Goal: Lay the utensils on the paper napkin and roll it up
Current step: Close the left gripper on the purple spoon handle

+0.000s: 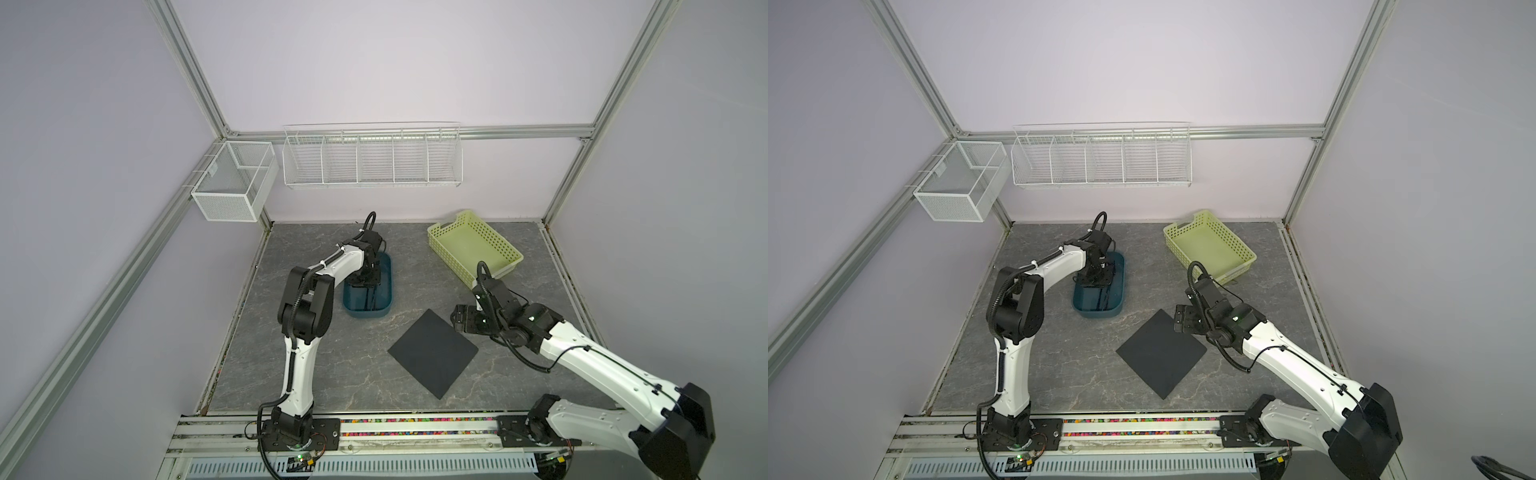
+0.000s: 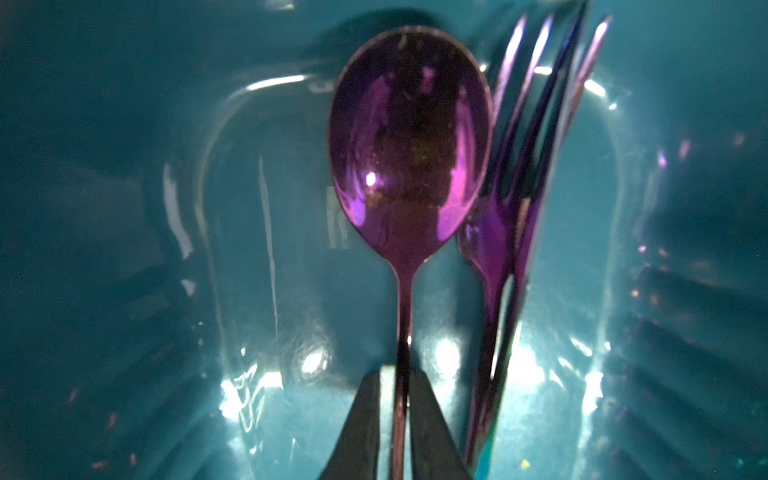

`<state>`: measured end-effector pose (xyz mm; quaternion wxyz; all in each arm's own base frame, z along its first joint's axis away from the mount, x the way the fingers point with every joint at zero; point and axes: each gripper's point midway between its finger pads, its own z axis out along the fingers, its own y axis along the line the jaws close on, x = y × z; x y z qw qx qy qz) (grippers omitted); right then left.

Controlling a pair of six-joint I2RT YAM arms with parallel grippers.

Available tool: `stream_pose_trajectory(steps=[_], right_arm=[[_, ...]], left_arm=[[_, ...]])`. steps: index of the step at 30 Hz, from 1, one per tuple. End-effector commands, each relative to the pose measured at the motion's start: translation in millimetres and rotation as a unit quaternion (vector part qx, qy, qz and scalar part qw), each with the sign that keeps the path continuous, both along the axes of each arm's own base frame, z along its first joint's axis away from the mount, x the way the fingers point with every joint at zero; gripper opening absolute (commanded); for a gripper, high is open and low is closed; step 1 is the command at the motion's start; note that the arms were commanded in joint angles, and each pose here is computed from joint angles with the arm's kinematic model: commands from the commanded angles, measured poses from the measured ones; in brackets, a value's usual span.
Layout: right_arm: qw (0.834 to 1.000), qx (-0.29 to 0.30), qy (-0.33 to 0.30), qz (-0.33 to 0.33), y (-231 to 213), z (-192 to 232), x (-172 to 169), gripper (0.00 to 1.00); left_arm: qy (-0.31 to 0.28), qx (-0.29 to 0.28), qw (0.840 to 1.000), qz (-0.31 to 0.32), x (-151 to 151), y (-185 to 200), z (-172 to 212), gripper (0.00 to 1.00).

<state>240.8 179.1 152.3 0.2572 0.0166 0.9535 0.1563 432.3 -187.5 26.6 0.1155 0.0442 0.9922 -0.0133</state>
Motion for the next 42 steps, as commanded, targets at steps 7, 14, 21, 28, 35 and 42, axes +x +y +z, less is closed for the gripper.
stream_pose_trajectory(steps=[7, 14, 21, 28, 35, 42], right_arm=[[1.000, -0.002, 0.006, 0.000, 0, -7, 1, 0.88], [1.000, -0.004, 0.007, -0.003, -2, -7, 0, 0.88], [1.000, -0.005, 0.007, -0.006, -4, -6, 0, 0.89], [1.000, -0.003, 0.006, -0.008, -3, -4, 0, 0.89], [1.000, -0.001, 0.004, -0.007, -4, -2, -1, 0.89], [1.000, -0.003, -0.001, -0.009, -7, 1, -2, 0.89]], left_arm=[[0.067, 0.019, 0.998, -0.007, -21, 9, -34, 0.15], [0.079, 0.029, 0.996, -0.012, -22, 10, -45, 0.11], [0.080, 0.034, 0.996, -0.012, -21, 12, -49, 0.07], [0.066, 0.035, 0.997, -0.009, -15, 15, -40, 0.04], [0.037, 0.034, 0.999, -0.009, -4, 19, -14, 0.01], [0.012, 0.028, 0.999, -0.010, 2, 19, 20, 0.00]])
